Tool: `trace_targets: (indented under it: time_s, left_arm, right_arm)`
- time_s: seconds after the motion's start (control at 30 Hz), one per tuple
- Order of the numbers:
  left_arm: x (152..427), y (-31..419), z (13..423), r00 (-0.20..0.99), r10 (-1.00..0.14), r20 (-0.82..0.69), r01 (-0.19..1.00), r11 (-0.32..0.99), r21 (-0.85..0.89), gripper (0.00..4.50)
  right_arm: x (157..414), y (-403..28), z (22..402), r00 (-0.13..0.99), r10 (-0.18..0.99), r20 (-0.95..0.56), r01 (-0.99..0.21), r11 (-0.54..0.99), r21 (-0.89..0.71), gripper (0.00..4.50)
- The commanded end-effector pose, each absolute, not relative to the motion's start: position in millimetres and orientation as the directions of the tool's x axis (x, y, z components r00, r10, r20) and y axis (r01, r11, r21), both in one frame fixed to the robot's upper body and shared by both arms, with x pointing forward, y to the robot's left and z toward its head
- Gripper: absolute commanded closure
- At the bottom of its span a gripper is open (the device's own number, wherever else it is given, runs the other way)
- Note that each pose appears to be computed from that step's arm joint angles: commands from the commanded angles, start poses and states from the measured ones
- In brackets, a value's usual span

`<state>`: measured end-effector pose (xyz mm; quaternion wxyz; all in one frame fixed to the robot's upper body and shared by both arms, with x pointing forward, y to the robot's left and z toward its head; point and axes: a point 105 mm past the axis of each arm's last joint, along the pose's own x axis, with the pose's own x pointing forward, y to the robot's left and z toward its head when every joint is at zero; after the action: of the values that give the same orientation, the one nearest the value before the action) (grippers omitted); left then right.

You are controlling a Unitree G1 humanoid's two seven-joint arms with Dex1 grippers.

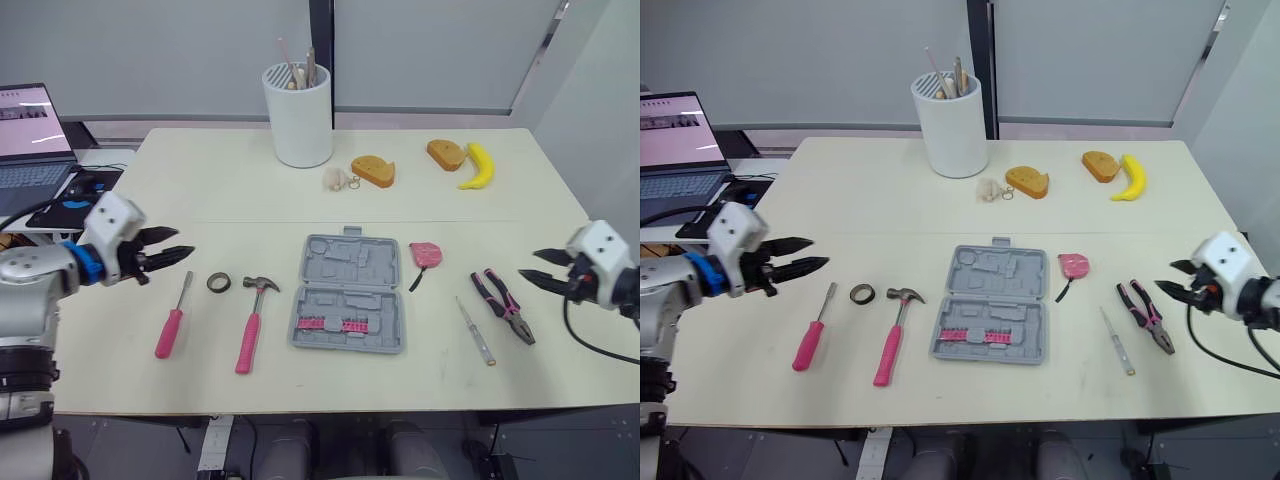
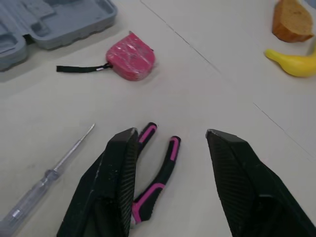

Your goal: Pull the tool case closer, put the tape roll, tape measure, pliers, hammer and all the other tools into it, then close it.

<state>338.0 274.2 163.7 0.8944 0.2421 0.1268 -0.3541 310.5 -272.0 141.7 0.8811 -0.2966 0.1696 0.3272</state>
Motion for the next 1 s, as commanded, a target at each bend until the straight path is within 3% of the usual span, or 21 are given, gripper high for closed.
trace_targets:
  time_s: [0.03,0.13,0.27,0.47,1.0]
  left_arm:
    - [342,249,169,0.679,-0.612,-0.406,0.734,0.545,0.405,3.48]
    - [350,213,148,0.607,-0.666,-0.434,0.792,0.459,0.402,4.46]
    - [358,188,126,0.557,-0.679,-0.478,0.824,0.383,0.417,4.50]
    - [363,174,101,0.513,-0.652,-0.558,0.849,0.290,0.443,4.50]
    - [378,157,76,0.508,-0.609,-0.609,0.854,0.266,0.446,4.50]
  right_arm:
    - [315,-245,149,0.702,0.514,-0.493,-0.712,0.524,-0.467,3.07]
    - [330,-225,138,0.696,0.485,-0.529,-0.717,0.431,-0.549,3.71]
    - [338,-202,123,0.662,0.501,-0.557,-0.745,0.365,-0.558,4.46]
    - [335,-176,104,0.612,0.532,-0.585,-0.785,0.318,-0.532,4.48]
    - [350,-149,78,0.563,0.535,-0.630,-0.818,0.247,-0.520,4.48]
